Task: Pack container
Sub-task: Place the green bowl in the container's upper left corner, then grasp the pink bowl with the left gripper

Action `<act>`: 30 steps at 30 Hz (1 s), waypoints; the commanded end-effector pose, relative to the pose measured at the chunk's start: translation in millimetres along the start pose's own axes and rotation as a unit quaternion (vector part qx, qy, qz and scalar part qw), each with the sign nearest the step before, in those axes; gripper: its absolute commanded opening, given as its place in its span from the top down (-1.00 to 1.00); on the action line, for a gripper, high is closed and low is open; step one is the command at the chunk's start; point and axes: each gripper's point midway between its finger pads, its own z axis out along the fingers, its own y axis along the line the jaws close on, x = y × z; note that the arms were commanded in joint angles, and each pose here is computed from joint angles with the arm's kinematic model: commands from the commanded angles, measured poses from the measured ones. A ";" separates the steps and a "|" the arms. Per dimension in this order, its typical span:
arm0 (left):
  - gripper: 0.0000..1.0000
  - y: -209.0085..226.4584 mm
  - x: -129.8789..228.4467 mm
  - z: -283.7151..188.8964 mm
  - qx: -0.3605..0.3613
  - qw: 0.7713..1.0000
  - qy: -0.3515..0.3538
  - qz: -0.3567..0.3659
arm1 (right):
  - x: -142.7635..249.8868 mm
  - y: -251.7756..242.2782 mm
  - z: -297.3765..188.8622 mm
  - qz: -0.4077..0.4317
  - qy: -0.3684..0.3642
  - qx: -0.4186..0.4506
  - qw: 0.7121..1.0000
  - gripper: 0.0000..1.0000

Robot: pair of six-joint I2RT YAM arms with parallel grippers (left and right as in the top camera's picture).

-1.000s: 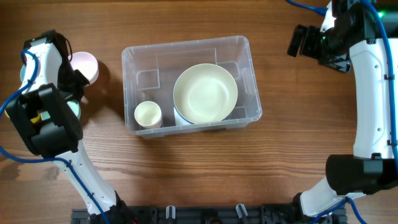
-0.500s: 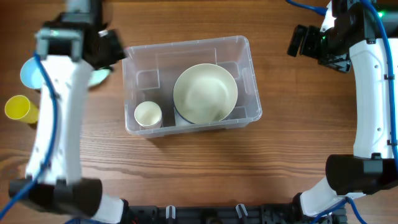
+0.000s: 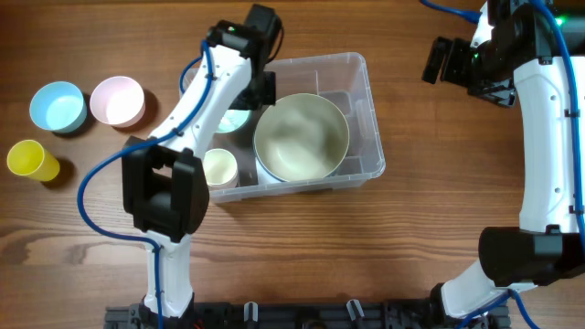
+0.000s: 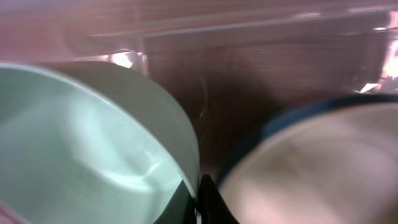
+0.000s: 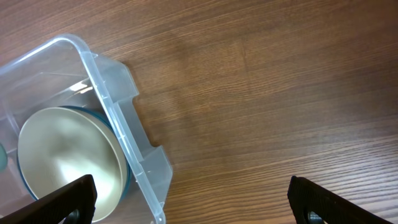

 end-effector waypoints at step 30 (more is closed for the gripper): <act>-0.36 264.9 -44.9 67.9 -0.066 0.964 -0.020 -0.258 | -0.9 2.3 6.4 -0.008 0.006 0.000 1.000 -0.99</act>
